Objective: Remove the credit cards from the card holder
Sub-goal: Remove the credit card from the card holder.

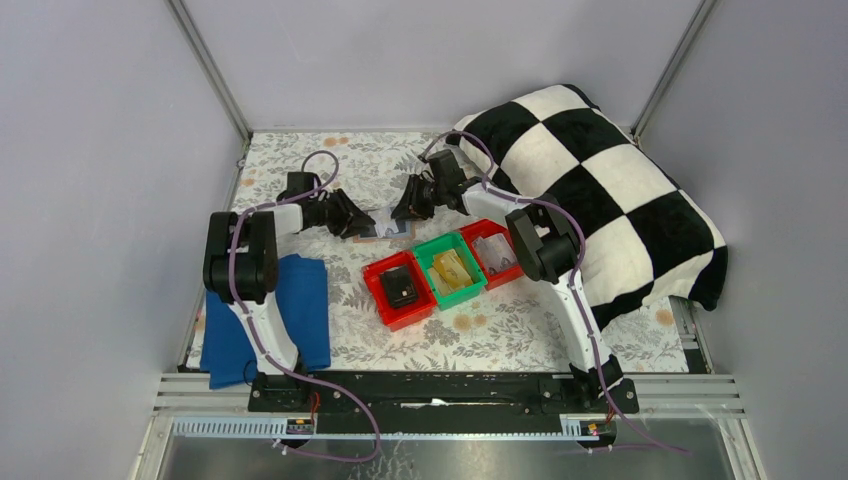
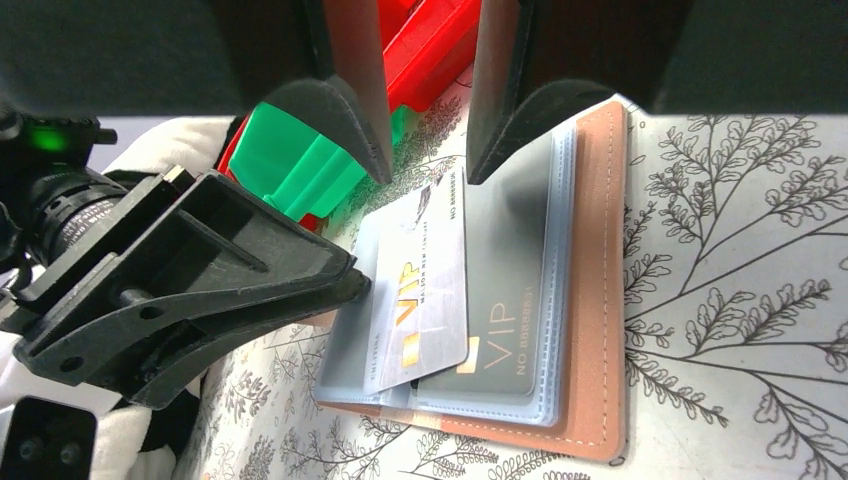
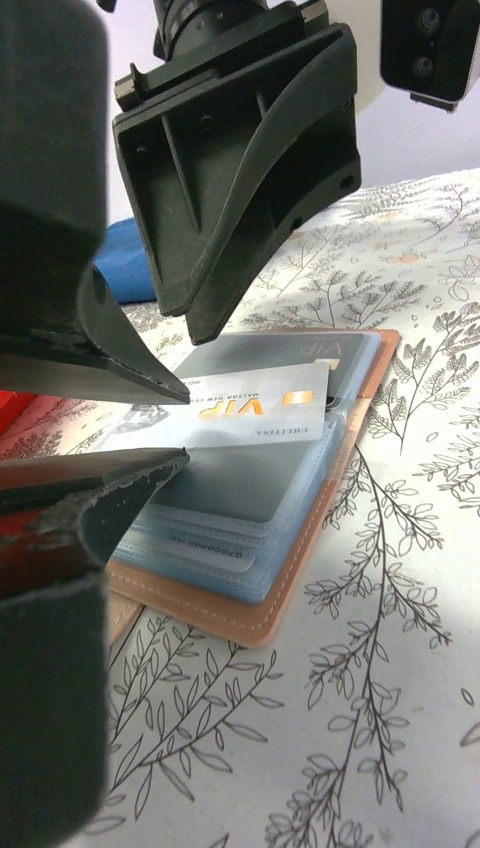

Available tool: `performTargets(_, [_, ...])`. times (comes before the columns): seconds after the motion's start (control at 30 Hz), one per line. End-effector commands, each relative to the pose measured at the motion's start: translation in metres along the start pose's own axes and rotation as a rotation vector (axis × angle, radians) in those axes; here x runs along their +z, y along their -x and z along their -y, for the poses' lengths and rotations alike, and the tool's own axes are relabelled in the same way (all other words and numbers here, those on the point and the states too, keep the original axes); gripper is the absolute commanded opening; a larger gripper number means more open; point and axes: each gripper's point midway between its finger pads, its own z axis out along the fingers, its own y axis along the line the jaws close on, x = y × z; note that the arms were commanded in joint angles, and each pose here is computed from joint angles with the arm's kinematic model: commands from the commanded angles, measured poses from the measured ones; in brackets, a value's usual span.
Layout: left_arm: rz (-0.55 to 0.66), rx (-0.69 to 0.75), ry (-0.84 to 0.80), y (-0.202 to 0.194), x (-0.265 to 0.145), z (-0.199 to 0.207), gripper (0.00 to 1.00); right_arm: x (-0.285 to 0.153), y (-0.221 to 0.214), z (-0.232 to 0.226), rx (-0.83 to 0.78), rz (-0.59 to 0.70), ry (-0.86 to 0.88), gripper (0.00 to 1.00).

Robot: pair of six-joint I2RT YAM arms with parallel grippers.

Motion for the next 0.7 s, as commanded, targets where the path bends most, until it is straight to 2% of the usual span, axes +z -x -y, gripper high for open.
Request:
performTargets(0.0, [0.042,0.006,0.039,0.0,-0.001,0.008,0.38,-0.008,0.008,0.015,-0.053,0.026,-0.112,0.3])
performTargets(0.33, [0.015,-0.031,0.1,-0.01,0.015,-0.011,0.42,-0.002,-0.015,0.052,-0.045,-0.034,-0.253,0.3])
performTargets(0.67, [0.001,-0.072,0.052,-0.016,0.023,-0.013,0.44,0.003,-0.022,0.05,-0.016,-0.047,-0.209,0.31])
